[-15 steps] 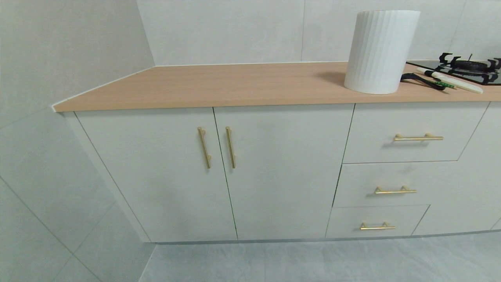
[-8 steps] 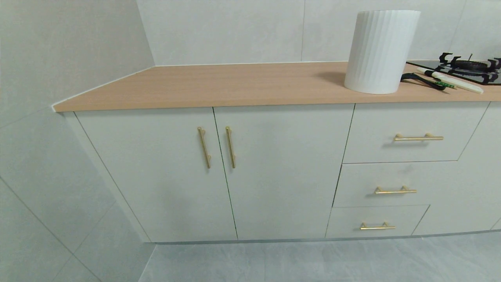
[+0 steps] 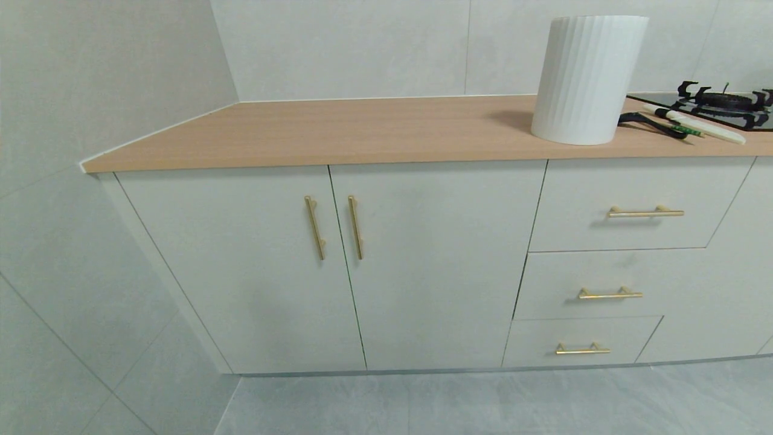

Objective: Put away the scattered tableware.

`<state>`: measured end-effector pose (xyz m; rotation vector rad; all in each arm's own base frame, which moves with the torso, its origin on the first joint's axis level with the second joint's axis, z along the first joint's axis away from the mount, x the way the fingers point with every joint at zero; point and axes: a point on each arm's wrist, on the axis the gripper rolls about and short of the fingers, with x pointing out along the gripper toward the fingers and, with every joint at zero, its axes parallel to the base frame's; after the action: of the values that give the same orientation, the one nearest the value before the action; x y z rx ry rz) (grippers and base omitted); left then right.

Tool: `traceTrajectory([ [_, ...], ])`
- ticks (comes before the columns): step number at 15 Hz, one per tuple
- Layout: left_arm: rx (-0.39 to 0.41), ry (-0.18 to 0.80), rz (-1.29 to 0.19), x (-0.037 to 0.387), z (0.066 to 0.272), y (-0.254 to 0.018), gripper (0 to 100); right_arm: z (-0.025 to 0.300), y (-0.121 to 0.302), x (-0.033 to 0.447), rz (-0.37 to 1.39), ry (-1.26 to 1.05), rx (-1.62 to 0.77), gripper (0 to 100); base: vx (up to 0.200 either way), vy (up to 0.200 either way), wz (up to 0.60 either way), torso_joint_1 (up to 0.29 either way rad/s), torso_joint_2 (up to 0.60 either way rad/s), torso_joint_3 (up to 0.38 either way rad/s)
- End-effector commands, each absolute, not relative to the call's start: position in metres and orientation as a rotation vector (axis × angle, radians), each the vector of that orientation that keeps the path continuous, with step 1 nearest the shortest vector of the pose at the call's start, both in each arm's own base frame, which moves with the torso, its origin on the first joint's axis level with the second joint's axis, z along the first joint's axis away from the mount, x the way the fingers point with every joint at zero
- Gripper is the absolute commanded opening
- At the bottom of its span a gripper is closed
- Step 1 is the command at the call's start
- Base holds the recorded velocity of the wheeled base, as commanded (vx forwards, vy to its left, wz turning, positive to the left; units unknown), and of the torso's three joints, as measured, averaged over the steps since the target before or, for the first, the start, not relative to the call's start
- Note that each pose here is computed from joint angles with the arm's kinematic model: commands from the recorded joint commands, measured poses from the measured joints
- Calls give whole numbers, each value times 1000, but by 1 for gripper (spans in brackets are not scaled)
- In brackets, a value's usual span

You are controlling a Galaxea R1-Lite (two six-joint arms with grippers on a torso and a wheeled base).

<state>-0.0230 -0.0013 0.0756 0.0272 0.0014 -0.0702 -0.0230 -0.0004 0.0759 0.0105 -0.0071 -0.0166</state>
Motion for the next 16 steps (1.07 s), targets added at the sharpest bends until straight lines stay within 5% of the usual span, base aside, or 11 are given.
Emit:
traceTrajectory([
  [1, 28, 2, -71, -23, 76, -1, 100, 76, 0, -23, -17, -5, 11, 100, 0, 0, 0, 0, 0, 0],
  [9, 12, 3, -54, -23, 76, -1, 100, 76, 0, -23, -15, -3, 9, 100, 0, 0, 0, 0, 0, 0],
  [16, 12, 3, -54, -23, 76, -1, 100, 76, 0, -23, -15, -5, 11, 100, 0, -200, 0, 4, 0, 3],
])
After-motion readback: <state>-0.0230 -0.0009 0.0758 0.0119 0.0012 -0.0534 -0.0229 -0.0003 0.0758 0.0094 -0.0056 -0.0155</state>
